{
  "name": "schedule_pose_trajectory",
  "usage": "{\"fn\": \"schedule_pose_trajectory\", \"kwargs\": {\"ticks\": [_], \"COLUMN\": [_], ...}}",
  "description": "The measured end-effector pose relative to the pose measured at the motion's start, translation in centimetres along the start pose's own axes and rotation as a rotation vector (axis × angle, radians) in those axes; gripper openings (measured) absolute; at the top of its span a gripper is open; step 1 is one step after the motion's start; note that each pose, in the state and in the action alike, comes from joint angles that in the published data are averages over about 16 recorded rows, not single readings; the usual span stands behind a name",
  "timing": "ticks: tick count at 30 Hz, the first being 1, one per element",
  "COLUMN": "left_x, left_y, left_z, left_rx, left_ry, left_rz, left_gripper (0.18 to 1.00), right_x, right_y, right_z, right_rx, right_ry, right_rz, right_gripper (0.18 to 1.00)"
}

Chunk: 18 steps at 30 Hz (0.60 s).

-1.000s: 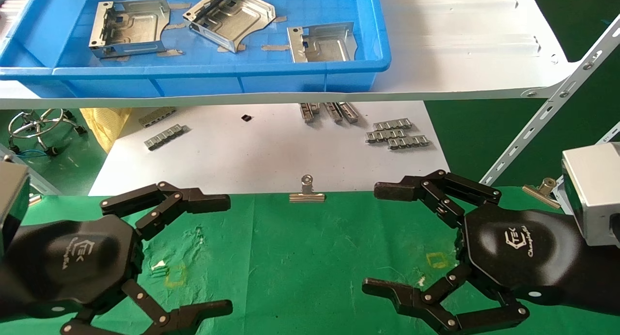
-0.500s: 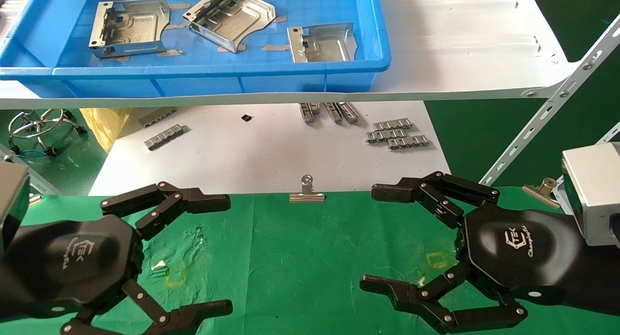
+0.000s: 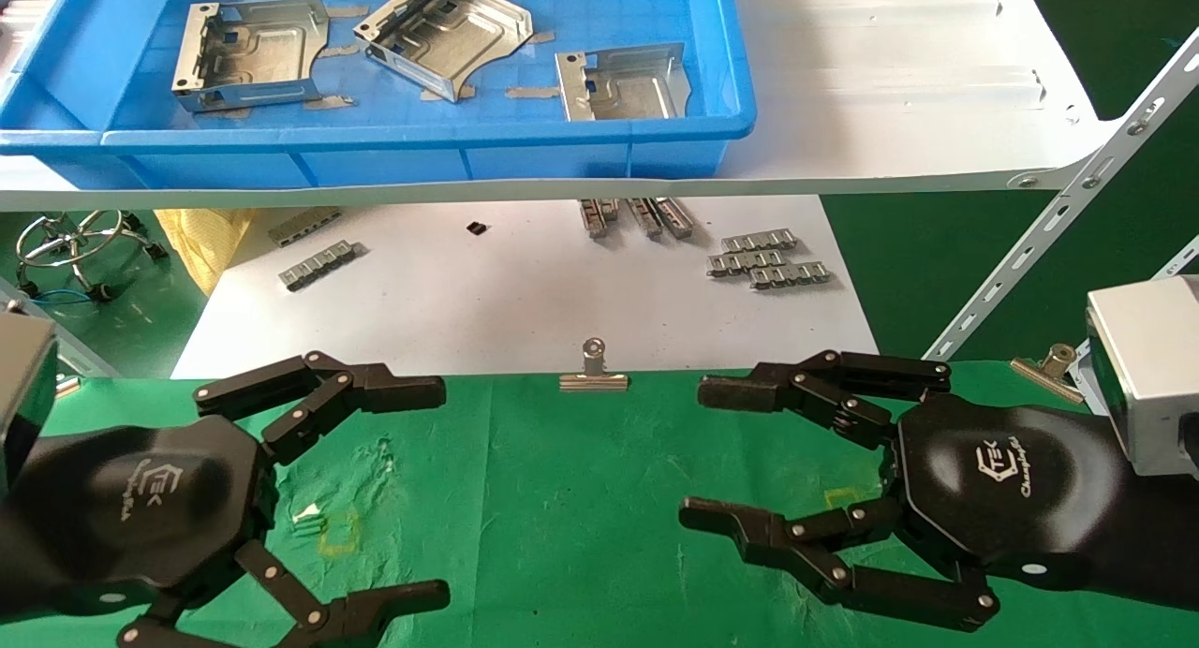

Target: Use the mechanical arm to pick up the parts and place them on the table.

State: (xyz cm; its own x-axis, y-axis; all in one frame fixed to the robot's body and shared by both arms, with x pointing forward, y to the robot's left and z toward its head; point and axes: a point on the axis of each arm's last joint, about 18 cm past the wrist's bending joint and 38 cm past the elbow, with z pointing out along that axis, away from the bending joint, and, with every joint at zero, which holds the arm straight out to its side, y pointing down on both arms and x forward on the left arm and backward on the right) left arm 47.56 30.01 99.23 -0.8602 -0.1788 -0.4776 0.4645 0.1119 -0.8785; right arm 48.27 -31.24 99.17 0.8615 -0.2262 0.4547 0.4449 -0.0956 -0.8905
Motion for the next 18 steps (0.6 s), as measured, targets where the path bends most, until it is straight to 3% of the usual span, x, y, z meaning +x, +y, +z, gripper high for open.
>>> {"fn": "schedule_pose_trajectory", "kwargs": {"ticks": [18], "left_x": [-0.14], "left_y": [-0.15], "left_z": [0.02], "left_rx": [0.001], "left_ry": [-0.004], "left_rz": [0.006], "left_gripper": [1.001], "right_x": [0.00], "right_y": [0.00], "right_z": [0.00], "right_rx": [0.000], "right_ry": [0.000], "right_rz": [0.000], "right_gripper": [0.330]}}
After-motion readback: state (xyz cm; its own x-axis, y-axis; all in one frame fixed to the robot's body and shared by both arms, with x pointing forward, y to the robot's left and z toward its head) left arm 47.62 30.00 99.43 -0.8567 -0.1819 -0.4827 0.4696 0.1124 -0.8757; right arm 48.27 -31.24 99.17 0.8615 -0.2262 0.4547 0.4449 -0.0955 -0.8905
